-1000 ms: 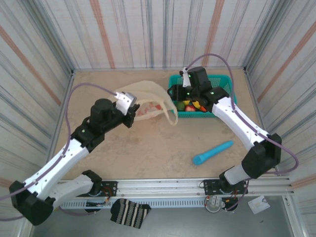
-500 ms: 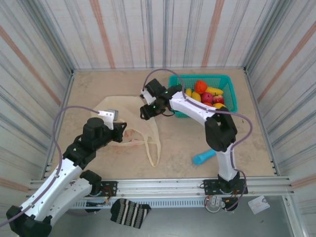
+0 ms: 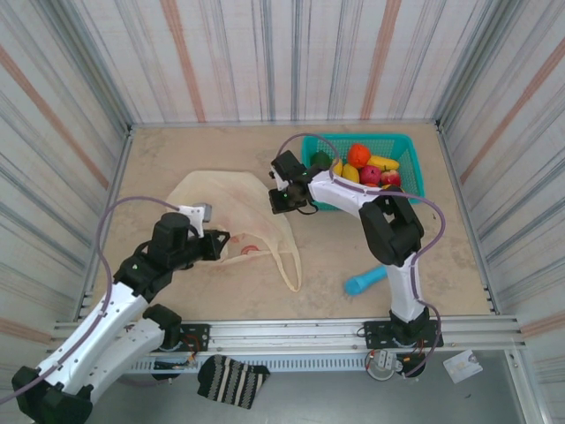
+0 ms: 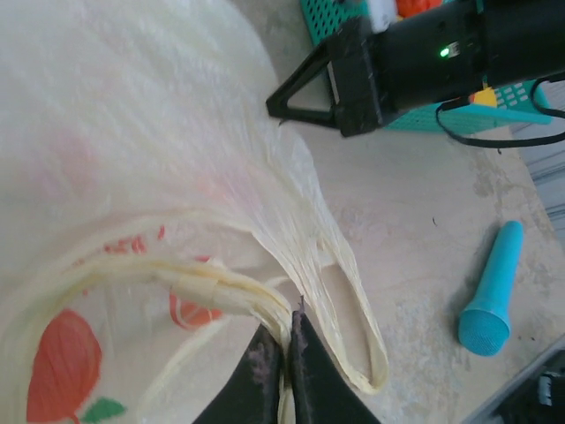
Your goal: Place the fake fruits into the plastic bag and tie a complex knot
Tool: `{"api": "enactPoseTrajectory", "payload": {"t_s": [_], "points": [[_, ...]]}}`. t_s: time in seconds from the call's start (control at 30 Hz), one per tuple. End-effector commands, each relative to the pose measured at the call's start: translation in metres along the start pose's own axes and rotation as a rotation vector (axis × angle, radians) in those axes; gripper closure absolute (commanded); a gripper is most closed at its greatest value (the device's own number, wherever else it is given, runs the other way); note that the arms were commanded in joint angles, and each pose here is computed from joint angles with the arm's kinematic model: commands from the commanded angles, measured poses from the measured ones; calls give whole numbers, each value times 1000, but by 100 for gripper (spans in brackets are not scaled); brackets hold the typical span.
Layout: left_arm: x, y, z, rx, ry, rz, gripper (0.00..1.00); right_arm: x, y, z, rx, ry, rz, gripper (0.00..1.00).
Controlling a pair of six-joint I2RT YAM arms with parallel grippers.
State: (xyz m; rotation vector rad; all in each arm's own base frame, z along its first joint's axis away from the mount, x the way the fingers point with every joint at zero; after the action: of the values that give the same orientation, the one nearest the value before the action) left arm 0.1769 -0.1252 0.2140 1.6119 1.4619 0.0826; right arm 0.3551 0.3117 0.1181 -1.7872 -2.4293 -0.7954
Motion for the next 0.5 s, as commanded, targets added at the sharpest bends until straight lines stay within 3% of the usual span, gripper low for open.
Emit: {"api": "enactPoseTrajectory", "payload": {"t_s": [0.0, 0.1, 0.2, 0.37, 0.47], "points": [[-2, -9, 2, 55, -40, -106, 80, 14, 13, -27, -130, 52, 53, 100], [-2, -8, 3, 36, -46, -126, 64, 13, 13, -33, -160, 91, 98, 100], [-2, -7, 7, 22, -66, -158, 57, 15, 11, -34, -158, 103, 113, 100], [-2, -13, 18, 93, -79, -170, 55, 17, 8, -35, -159, 114, 123, 100], [-7, -13, 20, 123, -108, -157, 59, 17, 7, -34, -153, 114, 120, 100]]}}
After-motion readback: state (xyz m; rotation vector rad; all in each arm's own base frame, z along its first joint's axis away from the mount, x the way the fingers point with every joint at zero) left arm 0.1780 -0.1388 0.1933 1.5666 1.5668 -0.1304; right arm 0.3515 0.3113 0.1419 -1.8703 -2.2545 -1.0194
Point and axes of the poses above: each hand's point on the last joint's axis, 136 mm out from that joint toward the fingers, its own z axis out along the fingers, its own x axis along the line the jaws close on, y = z × x, the point moved 6 cm from there along -z, back along the fingers, and after that the axes turned 2 degrees about z, right-handed, at the moved point
